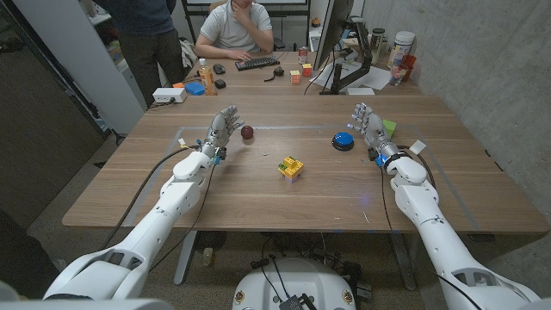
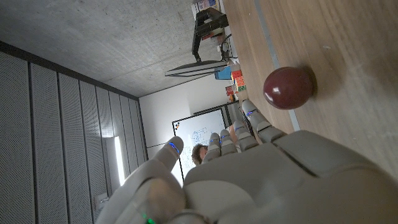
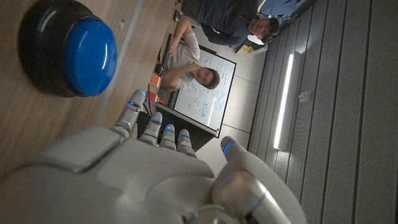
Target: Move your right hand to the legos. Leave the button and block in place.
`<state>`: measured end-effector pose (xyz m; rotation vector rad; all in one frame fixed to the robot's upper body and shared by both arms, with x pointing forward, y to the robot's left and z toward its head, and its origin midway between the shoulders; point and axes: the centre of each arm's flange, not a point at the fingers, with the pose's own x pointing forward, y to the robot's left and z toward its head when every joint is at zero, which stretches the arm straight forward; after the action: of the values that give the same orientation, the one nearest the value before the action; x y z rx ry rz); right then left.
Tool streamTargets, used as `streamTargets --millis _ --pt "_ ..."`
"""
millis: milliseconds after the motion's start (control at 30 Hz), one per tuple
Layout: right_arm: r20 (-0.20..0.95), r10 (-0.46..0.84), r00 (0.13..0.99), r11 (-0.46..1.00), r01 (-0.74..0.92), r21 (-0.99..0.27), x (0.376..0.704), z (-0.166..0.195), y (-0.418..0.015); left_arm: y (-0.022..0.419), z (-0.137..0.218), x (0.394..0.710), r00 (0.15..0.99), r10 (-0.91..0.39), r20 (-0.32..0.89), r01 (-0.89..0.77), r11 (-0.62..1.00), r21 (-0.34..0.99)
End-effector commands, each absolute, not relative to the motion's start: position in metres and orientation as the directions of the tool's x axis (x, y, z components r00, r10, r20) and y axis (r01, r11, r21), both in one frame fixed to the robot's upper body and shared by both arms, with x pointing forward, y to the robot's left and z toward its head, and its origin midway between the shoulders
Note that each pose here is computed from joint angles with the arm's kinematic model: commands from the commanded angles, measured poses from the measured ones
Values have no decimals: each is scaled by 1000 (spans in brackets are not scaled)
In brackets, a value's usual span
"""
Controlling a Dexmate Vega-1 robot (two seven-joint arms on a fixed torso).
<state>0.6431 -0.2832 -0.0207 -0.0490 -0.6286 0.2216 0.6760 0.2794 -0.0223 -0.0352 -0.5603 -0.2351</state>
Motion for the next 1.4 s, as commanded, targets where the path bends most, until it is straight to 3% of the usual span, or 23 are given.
streamTargets --millis 33,500,967,1400 --pt "596 224 771 970 -117 -214 613 -28 -268 276 -20 680 819 -227 526 242 969 41" --pt "606 275 747 937 -67 -343 592 -28 -233 276 -19 684 820 -229 524 243 969 43" --pt "641 389 662 874 -45 -484 563 -12 -181 275 -18 689 821 -235 521 248 968 45" --pt "649 453 611 809 23 -587 546 -18 -148 277 -17 691 820 -238 520 252 967 46"
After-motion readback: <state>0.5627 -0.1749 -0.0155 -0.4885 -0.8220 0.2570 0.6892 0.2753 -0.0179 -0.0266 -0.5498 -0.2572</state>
